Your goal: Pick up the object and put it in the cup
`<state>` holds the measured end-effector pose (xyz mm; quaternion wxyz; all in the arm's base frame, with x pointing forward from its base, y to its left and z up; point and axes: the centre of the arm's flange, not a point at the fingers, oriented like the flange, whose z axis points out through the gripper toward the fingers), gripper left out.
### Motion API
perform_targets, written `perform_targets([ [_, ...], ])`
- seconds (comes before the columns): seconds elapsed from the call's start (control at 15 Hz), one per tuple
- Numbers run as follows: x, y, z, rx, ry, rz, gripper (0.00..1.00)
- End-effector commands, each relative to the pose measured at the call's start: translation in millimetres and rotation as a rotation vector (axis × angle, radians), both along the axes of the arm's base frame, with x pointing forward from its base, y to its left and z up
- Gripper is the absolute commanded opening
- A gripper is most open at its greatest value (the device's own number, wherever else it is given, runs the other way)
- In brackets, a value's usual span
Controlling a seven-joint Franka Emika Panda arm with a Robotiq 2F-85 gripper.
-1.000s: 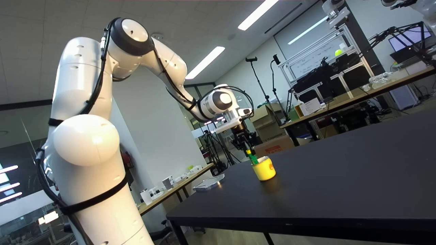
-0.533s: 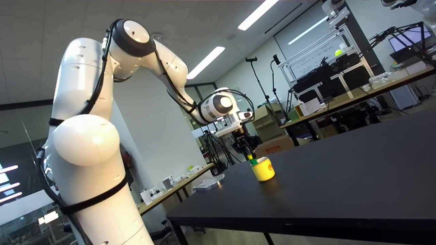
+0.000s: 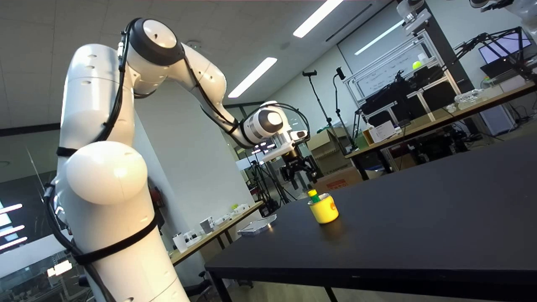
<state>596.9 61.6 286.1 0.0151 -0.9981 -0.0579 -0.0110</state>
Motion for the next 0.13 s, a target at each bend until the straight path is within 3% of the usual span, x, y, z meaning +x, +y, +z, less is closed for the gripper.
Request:
perform_targets([
  [0.0,-2.6,-1.2,7.8,-0.006,0.014,0.003,1.00],
  [0.07,-5.3,-2.5,15.3,-0.013,0.026,0.007,1.00],
])
